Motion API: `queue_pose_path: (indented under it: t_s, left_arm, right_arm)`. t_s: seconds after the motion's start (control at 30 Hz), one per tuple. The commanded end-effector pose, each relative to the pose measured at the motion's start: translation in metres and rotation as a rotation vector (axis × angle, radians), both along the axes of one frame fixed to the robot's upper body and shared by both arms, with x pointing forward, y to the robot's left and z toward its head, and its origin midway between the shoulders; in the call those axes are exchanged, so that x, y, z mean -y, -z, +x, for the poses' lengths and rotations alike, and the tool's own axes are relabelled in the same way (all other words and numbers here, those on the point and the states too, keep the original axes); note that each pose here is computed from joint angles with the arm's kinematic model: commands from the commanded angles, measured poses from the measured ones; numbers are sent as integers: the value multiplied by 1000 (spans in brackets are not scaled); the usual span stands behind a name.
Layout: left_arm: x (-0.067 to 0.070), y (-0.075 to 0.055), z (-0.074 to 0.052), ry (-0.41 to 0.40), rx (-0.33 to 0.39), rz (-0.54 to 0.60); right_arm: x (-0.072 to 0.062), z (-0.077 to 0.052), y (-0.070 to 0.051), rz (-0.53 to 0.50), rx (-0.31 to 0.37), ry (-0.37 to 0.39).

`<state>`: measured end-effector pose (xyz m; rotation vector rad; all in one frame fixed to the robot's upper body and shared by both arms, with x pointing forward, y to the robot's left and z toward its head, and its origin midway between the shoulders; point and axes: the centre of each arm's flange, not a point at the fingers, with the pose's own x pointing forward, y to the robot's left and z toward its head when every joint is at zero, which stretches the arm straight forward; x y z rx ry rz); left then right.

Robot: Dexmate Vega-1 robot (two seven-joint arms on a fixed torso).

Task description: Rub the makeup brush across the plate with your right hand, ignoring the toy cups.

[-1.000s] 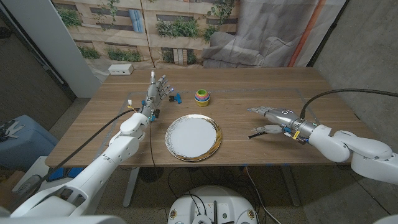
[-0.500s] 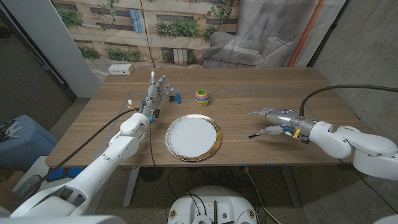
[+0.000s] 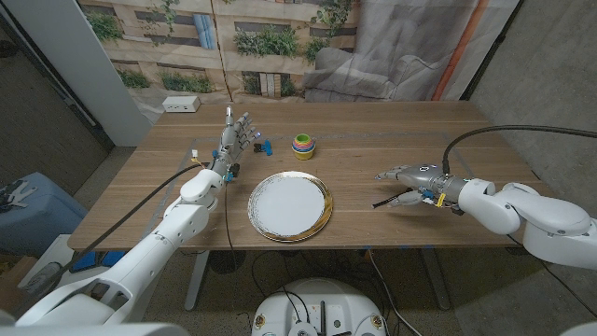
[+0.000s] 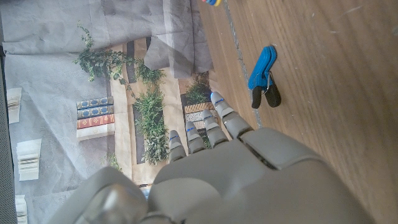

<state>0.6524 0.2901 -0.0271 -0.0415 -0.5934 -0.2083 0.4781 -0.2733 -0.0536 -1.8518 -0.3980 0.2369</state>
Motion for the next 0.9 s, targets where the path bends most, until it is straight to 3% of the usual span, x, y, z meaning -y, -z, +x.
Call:
queue_pose_path:
  t_s: [0.03, 0.33, 0.9]
  left_arm:
    - [0, 0, 0, 0, 0, 0]
    - [0, 0, 0, 0, 0, 0]
    - [0, 0, 0, 0, 0, 0]
  right_arm:
    - [-16, 2, 2, -86, 3, 35]
    - [-19, 3, 9, -143, 73, 55]
    - [-23, 13, 15, -166, 60, 65]
